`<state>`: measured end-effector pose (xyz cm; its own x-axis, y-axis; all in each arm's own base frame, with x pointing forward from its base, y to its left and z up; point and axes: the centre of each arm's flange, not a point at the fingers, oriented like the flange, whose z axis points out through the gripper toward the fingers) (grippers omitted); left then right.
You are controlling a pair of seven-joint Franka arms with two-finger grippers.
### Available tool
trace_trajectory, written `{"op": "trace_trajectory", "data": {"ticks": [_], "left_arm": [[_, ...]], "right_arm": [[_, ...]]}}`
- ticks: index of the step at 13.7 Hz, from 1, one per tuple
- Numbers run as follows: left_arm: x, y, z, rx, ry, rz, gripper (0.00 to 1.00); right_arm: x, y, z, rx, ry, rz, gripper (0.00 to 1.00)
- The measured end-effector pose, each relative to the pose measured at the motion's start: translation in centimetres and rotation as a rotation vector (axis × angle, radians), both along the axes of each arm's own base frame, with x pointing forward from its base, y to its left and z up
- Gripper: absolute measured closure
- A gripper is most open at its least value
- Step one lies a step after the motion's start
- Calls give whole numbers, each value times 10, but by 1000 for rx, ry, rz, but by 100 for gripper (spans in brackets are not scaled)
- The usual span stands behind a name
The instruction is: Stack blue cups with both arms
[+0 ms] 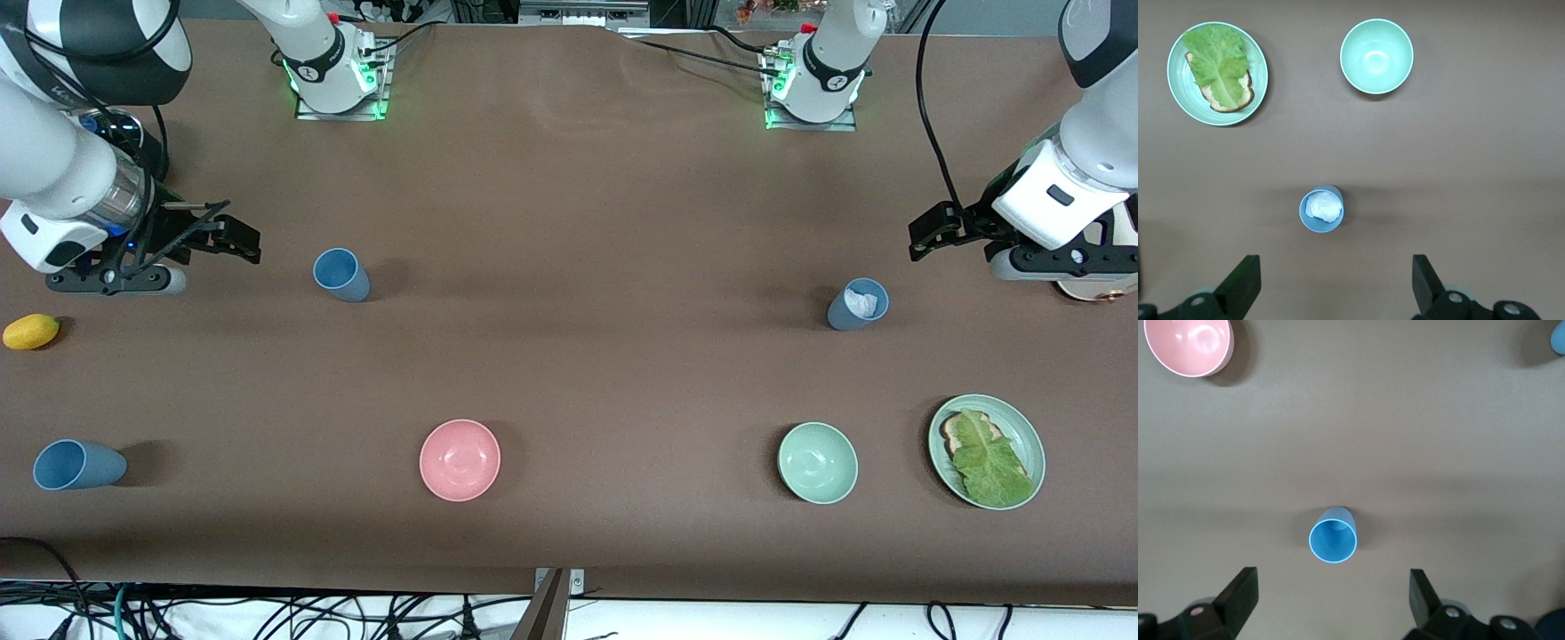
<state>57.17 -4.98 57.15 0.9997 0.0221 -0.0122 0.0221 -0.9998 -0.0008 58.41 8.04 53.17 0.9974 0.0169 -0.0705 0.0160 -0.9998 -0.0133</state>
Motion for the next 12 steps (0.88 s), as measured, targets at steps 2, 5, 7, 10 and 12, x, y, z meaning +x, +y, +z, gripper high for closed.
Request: {"op": "trace_trajectory", "data": {"ticks": [2, 5, 7, 10, 12], "left_arm": [[0, 0, 0, 0, 4, 3, 0], [-1, 0, 0, 1, 9, 4, 0], [-1, 0, -1, 1, 11, 4, 0], [-1, 0, -1, 1, 11, 4, 0], [-1, 0, -1, 1, 11, 4, 0]], "right_arm": [[0, 0, 0, 0, 0, 0, 0], [0, 0, 0, 0, 1, 0, 0], [0, 0, -1, 0, 3, 0, 0], [0, 0, -1, 0, 4, 0, 0], [0, 0, -1, -1, 4, 0, 0]]}}
